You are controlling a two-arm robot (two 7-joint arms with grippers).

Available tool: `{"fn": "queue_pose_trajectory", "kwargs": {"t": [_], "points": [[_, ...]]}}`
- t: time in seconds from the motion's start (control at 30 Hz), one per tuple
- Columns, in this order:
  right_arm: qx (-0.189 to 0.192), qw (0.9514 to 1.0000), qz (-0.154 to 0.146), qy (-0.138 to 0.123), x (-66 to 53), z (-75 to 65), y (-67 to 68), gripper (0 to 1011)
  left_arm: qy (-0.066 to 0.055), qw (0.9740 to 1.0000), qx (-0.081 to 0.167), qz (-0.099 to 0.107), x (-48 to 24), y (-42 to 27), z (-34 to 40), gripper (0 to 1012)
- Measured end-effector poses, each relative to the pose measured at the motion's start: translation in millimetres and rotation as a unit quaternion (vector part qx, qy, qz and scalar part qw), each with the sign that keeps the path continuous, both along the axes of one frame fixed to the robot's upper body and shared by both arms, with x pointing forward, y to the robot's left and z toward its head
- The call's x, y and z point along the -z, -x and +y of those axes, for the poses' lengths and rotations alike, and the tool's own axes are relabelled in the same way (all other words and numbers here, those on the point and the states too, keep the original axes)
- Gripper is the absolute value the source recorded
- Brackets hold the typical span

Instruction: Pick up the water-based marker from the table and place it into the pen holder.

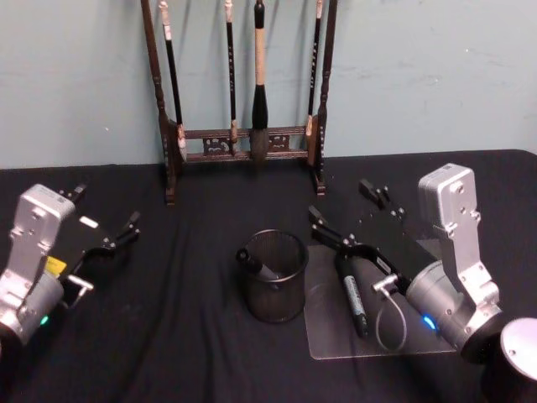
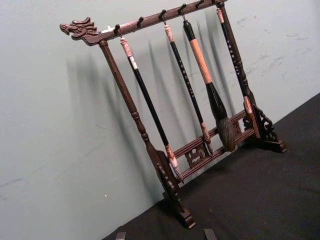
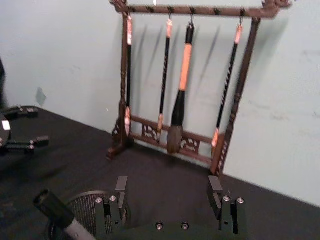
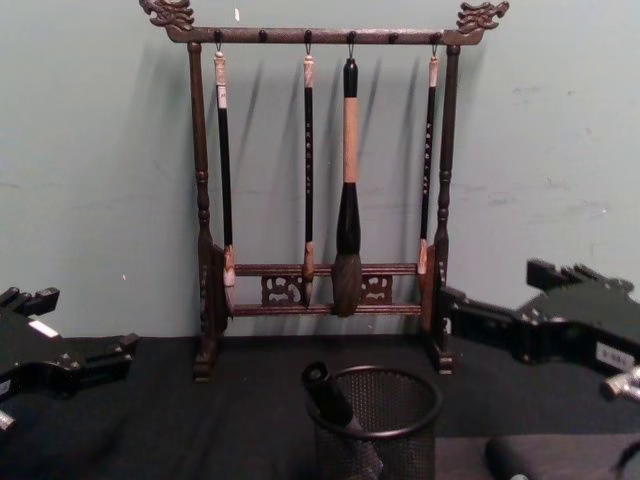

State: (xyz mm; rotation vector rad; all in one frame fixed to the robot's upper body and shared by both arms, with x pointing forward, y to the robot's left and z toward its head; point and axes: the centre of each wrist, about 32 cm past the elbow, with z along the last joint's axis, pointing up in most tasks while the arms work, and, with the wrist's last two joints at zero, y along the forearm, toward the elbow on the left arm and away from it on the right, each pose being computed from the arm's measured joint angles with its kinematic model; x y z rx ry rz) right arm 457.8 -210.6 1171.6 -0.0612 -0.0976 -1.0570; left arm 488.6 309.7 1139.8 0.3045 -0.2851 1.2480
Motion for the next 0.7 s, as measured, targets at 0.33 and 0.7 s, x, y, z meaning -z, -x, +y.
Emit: {"fn": "queue_pose_trajectory", "kwargs": {"t": [0.33, 0.7], "points": [[0.048, 0.9972, 0.056, 0.013, 1.2, -1.8, 12.2, 1002, 0.000, 1.0000, 0.000, 0.000, 0.0, 0.0, 0.0, 1009], [0.062, 0.9910, 0.117, 0.022, 9.2, -4.7, 14.3, 1002, 0.000, 1.0000, 0.000, 0.000, 0.0, 0.0, 0.0, 1009]]}}
